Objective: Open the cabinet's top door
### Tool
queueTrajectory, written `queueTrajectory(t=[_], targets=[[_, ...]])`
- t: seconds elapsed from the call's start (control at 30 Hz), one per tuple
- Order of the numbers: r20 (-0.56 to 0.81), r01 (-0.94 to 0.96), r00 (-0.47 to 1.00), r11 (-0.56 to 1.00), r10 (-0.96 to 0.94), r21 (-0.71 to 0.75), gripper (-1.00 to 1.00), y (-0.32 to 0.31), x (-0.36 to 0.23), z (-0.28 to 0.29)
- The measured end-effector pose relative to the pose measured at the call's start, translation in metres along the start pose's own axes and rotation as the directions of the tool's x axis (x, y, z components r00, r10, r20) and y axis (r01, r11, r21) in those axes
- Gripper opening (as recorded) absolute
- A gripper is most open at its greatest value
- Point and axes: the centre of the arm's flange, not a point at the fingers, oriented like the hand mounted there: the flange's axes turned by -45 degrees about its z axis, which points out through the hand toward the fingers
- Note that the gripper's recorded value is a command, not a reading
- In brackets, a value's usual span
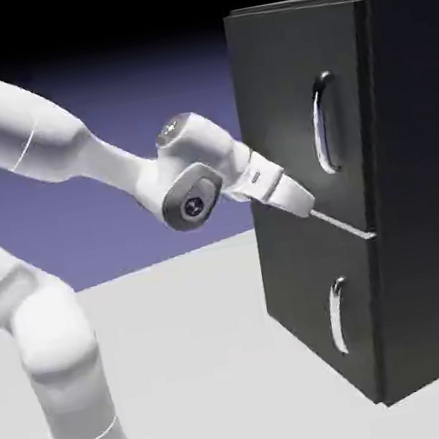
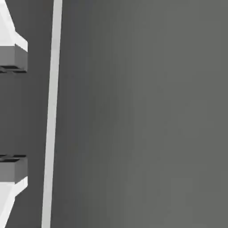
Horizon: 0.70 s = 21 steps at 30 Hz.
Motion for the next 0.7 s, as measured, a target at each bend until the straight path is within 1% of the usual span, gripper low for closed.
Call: queueTrajectory(t=[0.13, 0.3, 0.5, 0.6, 0.7], targets=[[-0.057, 0.286, 0.957, 0.958, -0.286, -0.014, 0.00, -0.004, 0.015, -0.026], [-0.109, 0.594, 0.793, 0.801, -0.599, -0.076, 0.00, -0.006, 0.027, -0.058], [-0.115, 0.845, 0.486, 0.500, -0.866, -0.192, 0.00, -0.002, 0.035, -0.094], [-0.088, 0.912, 0.309, 0.322, -0.947, -0.254, 0.00, 0.003, 0.036, -0.109], [-0.042, 0.941, 0.129, 0.136, -0.991, -0.311, 0.00, 0.010, 0.035, -0.122]])
